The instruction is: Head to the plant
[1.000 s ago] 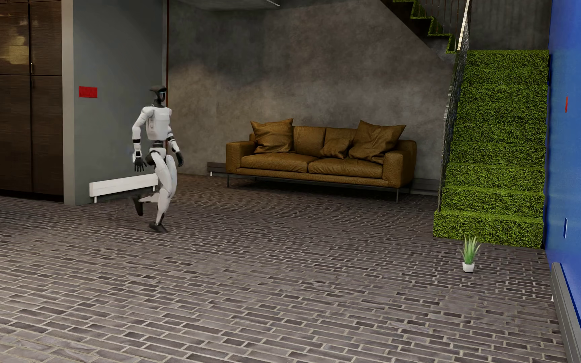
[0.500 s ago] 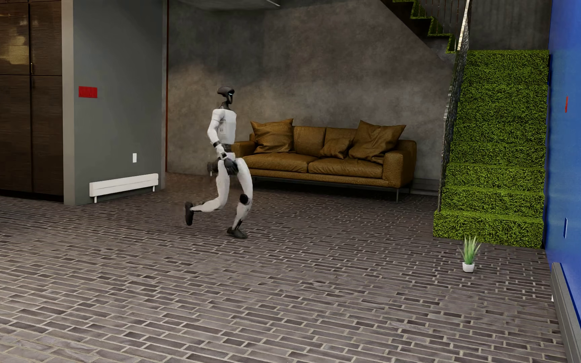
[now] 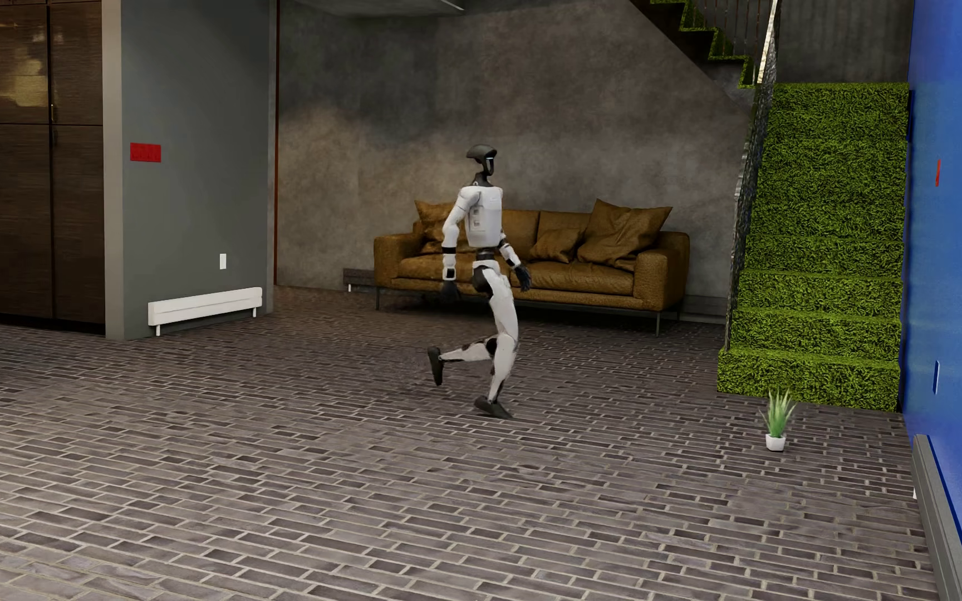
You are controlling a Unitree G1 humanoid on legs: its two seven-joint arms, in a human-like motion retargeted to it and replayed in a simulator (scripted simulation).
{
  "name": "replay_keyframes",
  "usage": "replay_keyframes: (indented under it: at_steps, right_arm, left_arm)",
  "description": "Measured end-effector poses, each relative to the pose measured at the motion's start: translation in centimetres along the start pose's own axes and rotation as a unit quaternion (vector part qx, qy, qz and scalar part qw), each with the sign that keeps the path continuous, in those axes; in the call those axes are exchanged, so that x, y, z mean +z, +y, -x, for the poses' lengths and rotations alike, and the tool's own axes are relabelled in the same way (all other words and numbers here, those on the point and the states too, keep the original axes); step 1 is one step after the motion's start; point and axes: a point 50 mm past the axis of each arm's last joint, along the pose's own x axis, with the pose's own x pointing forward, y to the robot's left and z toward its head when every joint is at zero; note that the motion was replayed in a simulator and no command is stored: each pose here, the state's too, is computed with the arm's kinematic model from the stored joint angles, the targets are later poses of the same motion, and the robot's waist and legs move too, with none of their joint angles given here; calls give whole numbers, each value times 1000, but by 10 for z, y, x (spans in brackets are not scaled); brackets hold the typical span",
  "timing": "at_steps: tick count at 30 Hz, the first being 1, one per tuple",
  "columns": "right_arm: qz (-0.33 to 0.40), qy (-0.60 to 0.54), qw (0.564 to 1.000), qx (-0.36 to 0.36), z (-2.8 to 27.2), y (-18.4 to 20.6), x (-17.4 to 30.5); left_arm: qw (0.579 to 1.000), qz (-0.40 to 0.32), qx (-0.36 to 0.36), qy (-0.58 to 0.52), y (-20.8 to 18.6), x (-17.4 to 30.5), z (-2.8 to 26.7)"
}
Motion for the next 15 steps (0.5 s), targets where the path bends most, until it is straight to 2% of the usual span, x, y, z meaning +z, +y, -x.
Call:
replay_keyframes:
  at_steps: [2,4,7,9,11,13,15]
  right_arm:
    - [-11,-88,995,-45,-2,-35,52]
    - [-16,-196,975,-100,12,-78,113]
    - [-43,-341,919,-193,58,-145,191]
    - [-48,-402,884,-235,89,-174,218]
    - [-78,-429,864,-251,102,-180,217]
    - [-114,-375,894,-216,71,-156,193]
    - [-84,-299,938,-151,35,-112,168]
  left_arm:
    - [994,-29,-44,97,-24,-52,14]
    - [982,-46,-68,172,-35,-96,37]
    - [966,-41,-77,244,-41,-137,69]
    - [958,-41,-89,269,-48,-152,84]
    - [952,-52,-106,283,-55,-160,92]
    - [949,-34,-87,302,-49,-167,97]
    - [964,-3,-53,262,-38,-146,77]
